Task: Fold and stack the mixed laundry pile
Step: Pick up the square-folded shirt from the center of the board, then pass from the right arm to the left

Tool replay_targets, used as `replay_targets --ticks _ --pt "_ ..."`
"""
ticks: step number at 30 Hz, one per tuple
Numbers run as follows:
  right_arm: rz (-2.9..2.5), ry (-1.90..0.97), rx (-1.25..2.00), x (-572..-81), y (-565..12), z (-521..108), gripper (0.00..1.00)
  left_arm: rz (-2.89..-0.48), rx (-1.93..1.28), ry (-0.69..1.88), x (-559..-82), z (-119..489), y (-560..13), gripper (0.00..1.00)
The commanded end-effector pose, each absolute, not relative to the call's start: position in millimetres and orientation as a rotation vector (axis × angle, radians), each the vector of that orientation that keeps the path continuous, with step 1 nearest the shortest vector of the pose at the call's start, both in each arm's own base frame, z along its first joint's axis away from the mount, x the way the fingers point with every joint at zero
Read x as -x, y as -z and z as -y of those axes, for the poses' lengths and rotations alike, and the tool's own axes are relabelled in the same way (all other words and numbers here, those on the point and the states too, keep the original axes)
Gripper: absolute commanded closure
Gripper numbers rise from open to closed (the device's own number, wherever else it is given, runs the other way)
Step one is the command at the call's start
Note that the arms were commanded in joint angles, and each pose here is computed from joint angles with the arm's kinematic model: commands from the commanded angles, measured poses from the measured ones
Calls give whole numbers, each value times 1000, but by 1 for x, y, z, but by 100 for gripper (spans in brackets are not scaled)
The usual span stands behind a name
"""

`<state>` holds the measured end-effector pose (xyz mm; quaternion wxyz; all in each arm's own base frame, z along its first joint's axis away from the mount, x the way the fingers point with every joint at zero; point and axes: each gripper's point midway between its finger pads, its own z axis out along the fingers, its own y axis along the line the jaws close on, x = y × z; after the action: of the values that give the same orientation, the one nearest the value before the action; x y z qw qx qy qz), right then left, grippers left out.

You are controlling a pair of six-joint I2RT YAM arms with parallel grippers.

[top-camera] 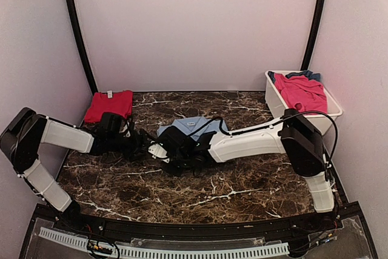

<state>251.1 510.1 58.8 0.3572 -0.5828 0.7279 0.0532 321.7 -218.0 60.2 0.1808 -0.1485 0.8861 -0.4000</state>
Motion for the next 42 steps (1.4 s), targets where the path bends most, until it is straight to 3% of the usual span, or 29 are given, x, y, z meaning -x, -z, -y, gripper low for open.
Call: replay_targets --ticks 1,10,15,19,21,23,26,29,34,35,37,42 --pt "-1800 -225 1419 -256 -106 -528 100 -2406 402 1242 -331 234 -76 14" --pt "-1790 -268 1385 -260 -122 -541 100 -2414 508 1316 -334 255 -58 13" --pt "-1781 -307 1369 -260 -131 -551 100 -2404 571 1293 -340 257 -52 25" --pt "-1776 -324 1358 -261 -137 -554 100 -2401 582 1239 -349 255 -52 46" --pt "-1783 -324 1356 -261 -137 -555 100 -2434 545 1191 -355 256 -51 78" --pt "-1801 -330 1340 -262 -140 -554 100 -2480 501 1113 -362 253 -52 96" --pt "-1836 -393 1280 -261 -149 -542 85 -2503 361 961 -387 250 -74 100" --pt "-1875 -472 1199 -263 -166 -524 54 -2614 166 720 -393 237 -75 100" --pt "-1902 -559 1084 -262 -191 -487 27 -2603 -23 439 -432 215 -108 100" --pt "-1908 -567 1067 -261 -193 -478 15 -2581 -34 414 -446 211 -119 100" --pt "-1909 -585 1035 -261 -202 -462 9 -2573 -81 316 -462 199 -128 100" --pt "-1934 -551 995 -256 -200 -430 7 -2540 -160 115 -500 158 -148 100"
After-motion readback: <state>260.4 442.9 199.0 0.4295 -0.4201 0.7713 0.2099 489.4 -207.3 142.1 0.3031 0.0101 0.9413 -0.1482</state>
